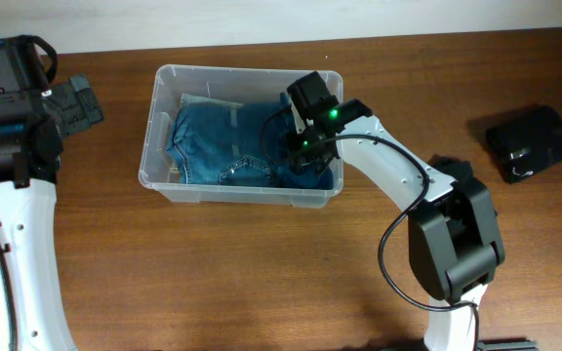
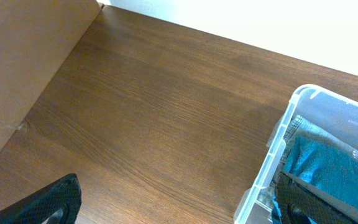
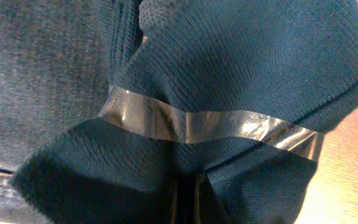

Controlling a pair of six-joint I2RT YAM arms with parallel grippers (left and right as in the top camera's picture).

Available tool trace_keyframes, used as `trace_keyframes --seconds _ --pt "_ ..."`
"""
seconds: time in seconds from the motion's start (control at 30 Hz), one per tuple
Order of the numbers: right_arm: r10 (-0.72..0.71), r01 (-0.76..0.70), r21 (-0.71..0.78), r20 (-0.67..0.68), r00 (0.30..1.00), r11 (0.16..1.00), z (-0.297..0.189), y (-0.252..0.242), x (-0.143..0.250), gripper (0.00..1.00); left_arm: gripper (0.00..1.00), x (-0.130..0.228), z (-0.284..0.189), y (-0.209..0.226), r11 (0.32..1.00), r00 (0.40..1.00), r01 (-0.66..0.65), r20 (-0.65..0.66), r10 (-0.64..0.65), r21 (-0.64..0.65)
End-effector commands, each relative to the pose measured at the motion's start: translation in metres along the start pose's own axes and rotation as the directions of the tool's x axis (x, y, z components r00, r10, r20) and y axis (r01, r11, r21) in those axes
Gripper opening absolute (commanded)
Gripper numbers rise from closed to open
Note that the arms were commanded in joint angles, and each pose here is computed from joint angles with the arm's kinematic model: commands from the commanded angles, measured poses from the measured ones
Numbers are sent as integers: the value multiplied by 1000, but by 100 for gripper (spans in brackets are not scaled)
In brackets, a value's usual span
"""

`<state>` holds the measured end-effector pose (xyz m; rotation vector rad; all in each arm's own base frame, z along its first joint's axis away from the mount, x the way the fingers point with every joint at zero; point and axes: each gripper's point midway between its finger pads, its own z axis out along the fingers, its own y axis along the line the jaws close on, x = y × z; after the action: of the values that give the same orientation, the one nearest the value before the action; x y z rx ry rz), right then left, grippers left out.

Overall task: Pack container
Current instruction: 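Lower the teal shirt beside the jeans and press it down, right gripper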

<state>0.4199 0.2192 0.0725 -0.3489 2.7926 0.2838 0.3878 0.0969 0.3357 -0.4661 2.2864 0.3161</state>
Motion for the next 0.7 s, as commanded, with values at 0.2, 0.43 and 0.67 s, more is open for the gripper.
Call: trace_keyframes --seconds 0.2,0.43,0.67 --pt "5 -6 -10 -112 994 1000 37 1 36 4 99 -2 1 -1 1000 1000 15 0 -15 6" --pt "-33 33 -11 -5 999 999 -12 10 -4 17 100 -2 1 -1 1000 1000 15 0 -15 6" --pt "-50 50 -22 34 998 998 -35 20 -22 27 99 -2 1 -1 1000 1000 15 -1 -15 6"
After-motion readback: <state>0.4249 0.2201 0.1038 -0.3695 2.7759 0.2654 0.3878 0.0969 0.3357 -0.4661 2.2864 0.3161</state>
